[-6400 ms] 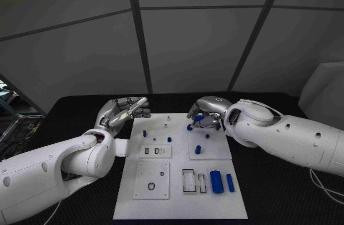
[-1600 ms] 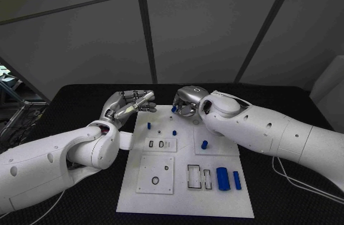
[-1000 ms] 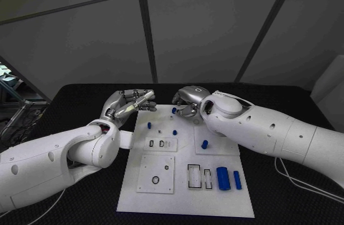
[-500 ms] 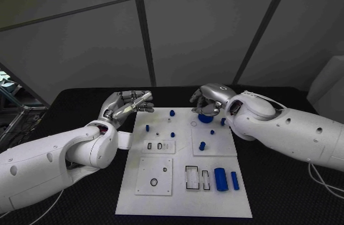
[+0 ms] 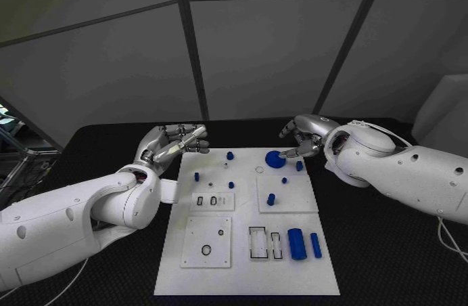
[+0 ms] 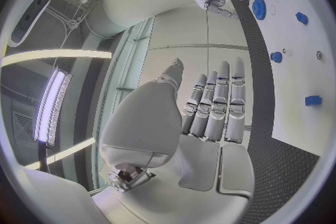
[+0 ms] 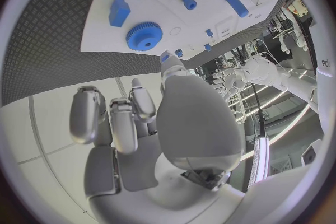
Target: Assemble the parts on the task board
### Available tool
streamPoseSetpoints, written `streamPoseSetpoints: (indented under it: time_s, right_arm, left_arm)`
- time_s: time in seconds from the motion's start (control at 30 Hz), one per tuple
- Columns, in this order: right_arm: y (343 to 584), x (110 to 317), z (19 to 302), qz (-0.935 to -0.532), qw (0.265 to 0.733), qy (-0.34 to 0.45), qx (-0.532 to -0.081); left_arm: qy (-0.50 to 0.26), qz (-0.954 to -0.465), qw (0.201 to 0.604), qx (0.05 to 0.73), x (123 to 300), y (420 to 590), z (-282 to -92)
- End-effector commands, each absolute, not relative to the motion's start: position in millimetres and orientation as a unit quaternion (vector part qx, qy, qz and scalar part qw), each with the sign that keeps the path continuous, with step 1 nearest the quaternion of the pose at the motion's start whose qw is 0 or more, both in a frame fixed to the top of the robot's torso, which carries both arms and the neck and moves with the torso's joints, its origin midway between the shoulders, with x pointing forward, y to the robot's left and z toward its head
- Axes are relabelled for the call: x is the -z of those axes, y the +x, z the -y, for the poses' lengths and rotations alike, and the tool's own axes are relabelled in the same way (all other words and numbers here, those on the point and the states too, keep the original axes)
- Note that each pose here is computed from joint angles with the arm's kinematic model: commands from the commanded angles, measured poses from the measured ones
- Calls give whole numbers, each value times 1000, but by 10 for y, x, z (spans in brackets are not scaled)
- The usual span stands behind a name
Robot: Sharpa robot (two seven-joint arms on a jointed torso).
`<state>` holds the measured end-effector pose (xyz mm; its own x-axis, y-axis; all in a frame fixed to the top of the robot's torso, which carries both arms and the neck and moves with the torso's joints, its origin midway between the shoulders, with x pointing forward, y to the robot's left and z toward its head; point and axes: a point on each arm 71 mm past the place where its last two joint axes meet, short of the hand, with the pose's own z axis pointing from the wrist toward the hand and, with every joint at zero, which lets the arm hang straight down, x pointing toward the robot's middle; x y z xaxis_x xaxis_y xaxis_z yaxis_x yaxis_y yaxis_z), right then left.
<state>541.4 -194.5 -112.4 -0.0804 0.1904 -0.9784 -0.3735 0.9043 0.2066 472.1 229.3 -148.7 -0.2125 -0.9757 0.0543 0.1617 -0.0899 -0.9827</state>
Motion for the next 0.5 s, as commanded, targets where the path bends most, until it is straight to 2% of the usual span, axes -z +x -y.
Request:
streamPoseSetpoints:
  time_s: [0.03, 0.5]
  right_arm:
    - [5441, 1165, 1956, -729, 656, -69, -184]
    - [5461, 1207, 1910, -735, 648, -77, -182]
  left_arm:
    - [-413, -486, 465, 614, 1475, 4723, -2278]
    - [-411, -485, 465, 617, 1470, 4720, -2265]
